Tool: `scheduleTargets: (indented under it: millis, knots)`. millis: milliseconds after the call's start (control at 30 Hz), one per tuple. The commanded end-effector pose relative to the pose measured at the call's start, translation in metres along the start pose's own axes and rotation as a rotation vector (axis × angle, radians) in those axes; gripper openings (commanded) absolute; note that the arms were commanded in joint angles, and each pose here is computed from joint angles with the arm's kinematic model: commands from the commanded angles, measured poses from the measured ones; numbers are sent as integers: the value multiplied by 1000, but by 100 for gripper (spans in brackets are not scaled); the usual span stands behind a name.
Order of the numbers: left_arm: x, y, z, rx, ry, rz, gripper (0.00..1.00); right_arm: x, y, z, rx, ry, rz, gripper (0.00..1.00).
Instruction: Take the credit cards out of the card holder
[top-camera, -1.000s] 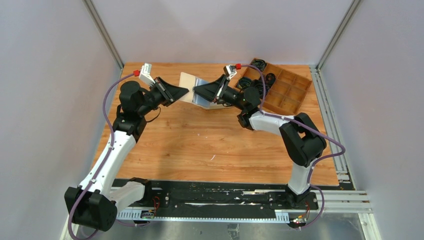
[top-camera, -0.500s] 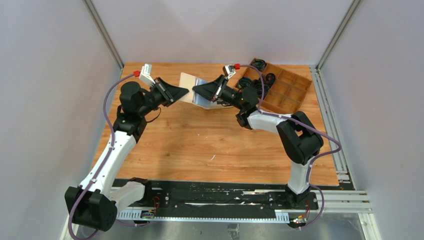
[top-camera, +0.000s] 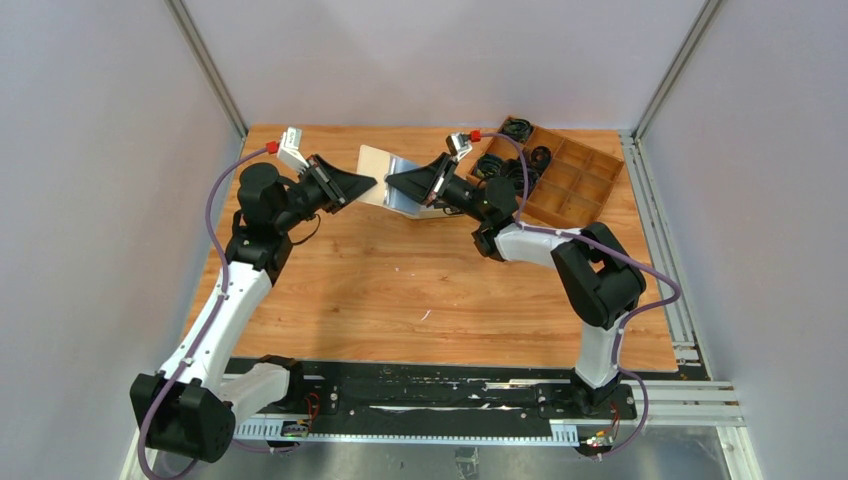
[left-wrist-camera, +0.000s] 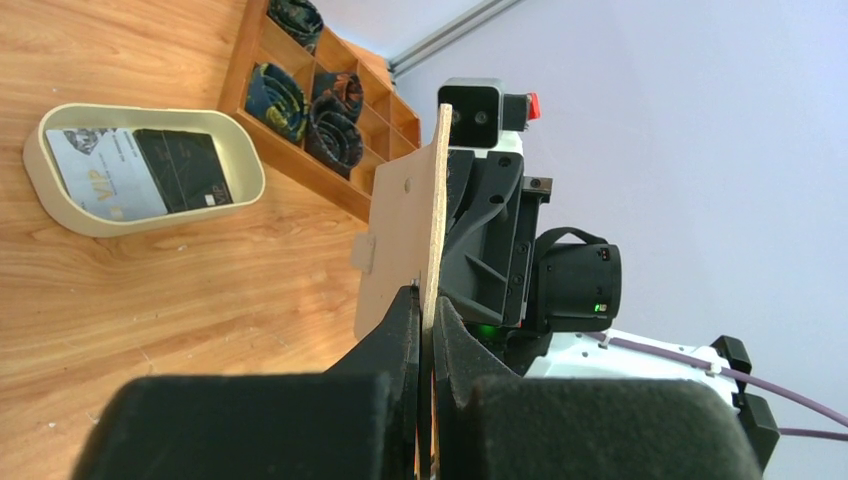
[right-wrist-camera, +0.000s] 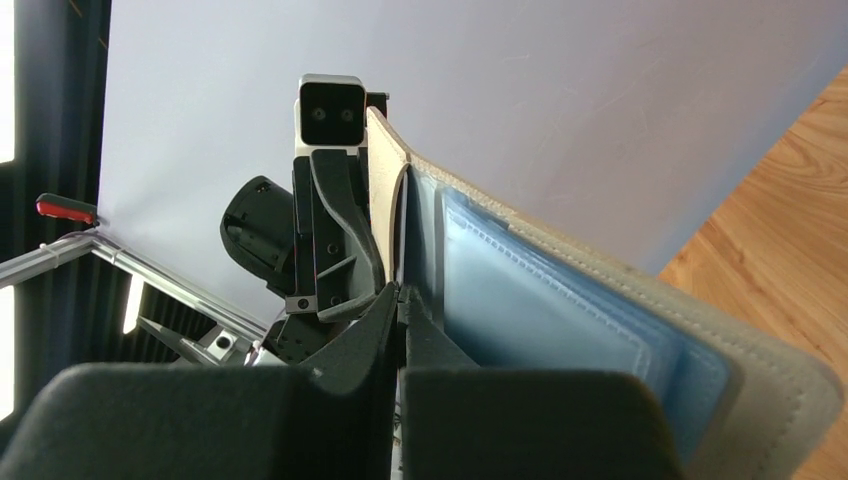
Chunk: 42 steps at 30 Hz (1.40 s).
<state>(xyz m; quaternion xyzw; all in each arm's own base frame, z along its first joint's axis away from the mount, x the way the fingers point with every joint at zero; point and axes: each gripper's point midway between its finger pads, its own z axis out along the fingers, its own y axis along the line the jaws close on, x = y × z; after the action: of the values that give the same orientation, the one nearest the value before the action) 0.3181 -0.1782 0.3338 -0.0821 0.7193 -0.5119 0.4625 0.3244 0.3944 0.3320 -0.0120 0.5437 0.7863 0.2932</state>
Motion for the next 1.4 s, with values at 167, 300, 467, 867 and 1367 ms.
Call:
scheduleTargets:
  millis: [167, 300, 467, 867, 1367]
  knots:
    - [-9, -6, -5, 24, -25, 18, 0, -5, -3, -8, -18, -17, -17, 0]
    - [-10, -6, -6, 21, -26, 18, 0, -10, -8, -15, 6, -26, -13, 0]
    - [-13, -6, -7, 19, -31, 22, 0, -20, -19, -33, 53, -59, -15, 0]
    - [-13, -4, -6, 22, -26, 18, 0, -23, -7, -23, 22, -25, -42, 18]
    - [-11, -2, -6, 26, -26, 11, 0, 6, 2, 10, -18, 61, -35, 34]
